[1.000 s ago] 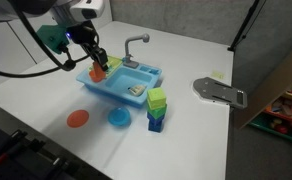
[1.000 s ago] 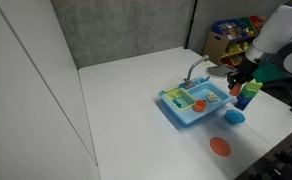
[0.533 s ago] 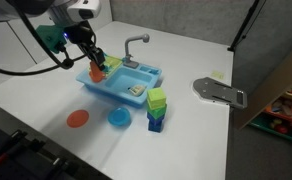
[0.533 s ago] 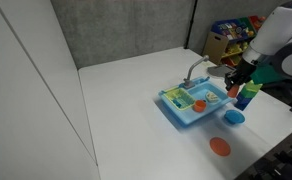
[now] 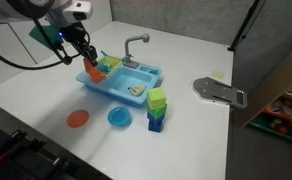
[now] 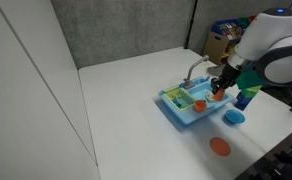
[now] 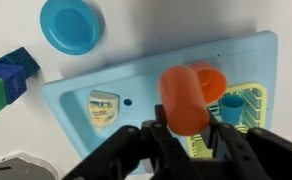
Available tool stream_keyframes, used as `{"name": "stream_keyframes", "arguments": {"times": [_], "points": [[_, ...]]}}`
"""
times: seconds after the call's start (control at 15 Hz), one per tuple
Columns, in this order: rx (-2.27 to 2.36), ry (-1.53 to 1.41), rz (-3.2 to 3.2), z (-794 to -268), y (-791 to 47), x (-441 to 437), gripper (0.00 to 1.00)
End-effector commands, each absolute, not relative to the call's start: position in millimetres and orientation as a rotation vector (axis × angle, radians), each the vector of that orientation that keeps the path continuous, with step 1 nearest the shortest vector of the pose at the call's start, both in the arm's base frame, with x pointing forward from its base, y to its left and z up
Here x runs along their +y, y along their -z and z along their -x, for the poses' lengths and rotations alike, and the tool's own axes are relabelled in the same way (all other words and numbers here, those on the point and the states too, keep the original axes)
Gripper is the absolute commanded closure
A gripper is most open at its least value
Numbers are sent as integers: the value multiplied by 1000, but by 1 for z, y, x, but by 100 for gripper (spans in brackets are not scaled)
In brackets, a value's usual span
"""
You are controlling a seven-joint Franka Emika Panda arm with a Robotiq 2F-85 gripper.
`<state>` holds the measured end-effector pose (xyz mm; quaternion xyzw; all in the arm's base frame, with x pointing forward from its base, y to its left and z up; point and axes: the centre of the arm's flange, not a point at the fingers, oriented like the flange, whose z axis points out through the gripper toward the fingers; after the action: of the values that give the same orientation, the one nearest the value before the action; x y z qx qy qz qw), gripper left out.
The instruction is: Put the orange cup in the orange mug
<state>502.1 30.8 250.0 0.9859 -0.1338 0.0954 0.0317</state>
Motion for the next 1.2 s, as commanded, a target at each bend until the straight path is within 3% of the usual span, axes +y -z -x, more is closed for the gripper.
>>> {"name": "stream_keyframes", "arguments": {"times": [0.0,1.13], "points": [[-386,-318,-3051,-528,-240,42,88],[-356,-395,-3091,-550,-192,65,88]]}}
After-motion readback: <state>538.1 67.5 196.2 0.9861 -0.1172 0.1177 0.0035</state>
